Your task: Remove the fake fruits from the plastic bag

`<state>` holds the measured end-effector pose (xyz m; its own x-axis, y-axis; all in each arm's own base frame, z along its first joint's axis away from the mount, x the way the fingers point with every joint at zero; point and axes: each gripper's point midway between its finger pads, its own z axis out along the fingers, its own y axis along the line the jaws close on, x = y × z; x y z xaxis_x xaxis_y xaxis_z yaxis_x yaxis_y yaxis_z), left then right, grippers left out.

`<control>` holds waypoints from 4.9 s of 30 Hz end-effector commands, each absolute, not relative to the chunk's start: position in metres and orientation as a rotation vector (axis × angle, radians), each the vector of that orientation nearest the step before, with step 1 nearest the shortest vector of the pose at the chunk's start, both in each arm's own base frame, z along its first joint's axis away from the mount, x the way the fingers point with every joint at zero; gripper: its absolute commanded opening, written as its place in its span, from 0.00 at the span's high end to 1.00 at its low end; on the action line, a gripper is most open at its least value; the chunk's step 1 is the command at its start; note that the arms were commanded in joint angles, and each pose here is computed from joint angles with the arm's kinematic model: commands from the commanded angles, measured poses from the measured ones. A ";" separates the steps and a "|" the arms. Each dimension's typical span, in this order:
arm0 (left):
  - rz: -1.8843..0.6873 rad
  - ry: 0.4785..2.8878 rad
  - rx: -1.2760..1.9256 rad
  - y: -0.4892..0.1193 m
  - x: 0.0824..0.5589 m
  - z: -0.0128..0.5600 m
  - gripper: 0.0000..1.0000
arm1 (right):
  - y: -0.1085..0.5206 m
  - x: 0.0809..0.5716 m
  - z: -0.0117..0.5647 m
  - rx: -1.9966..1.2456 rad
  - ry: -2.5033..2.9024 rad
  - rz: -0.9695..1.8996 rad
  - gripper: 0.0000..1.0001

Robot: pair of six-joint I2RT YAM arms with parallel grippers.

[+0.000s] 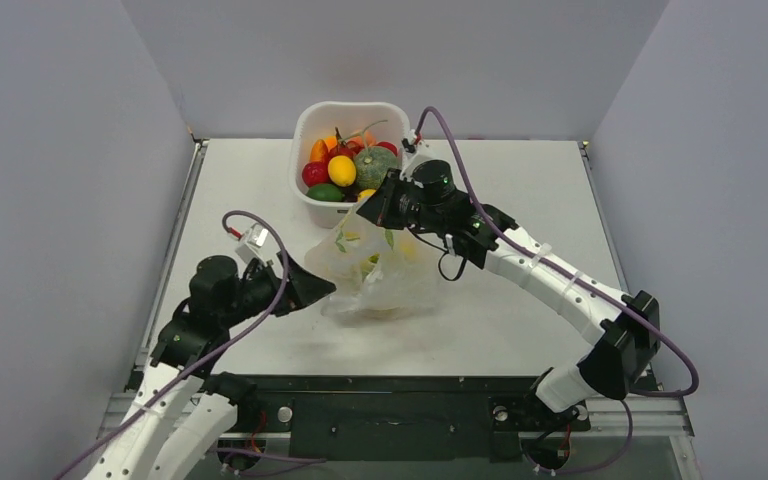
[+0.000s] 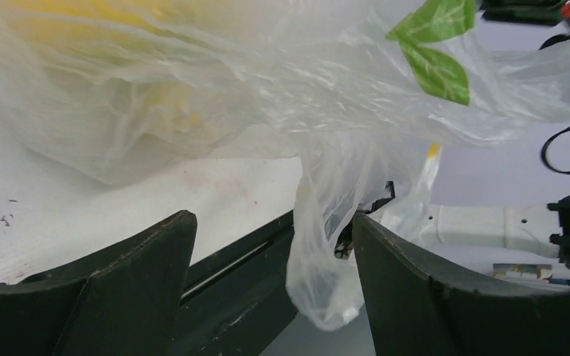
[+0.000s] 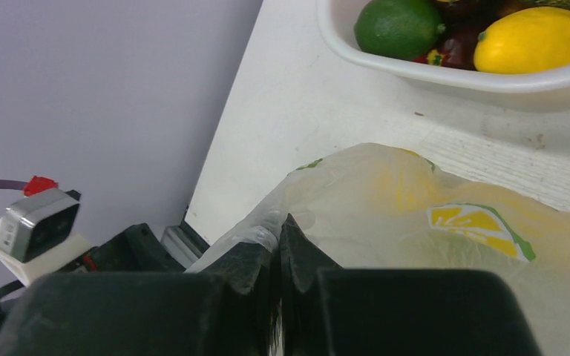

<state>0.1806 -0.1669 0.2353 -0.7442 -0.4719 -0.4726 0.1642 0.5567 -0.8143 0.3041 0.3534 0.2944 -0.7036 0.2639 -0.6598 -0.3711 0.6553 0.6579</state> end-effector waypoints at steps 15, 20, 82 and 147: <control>-1.029 2.030 -0.261 -0.228 0.229 0.239 0.26 | 0.361 0.292 0.317 -0.255 2.046 1.031 0.95; -1.078 1.997 -0.073 -0.235 0.214 0.255 0.23 | 0.312 0.292 0.282 -0.355 2.130 0.606 0.52; -0.554 1.926 -0.177 -0.110 0.190 0.345 0.18 | 0.331 0.216 0.279 -0.623 1.623 0.282 0.09; -0.147 1.857 0.032 -0.232 0.352 0.375 0.24 | 0.305 0.244 0.327 -0.483 1.708 0.993 1.00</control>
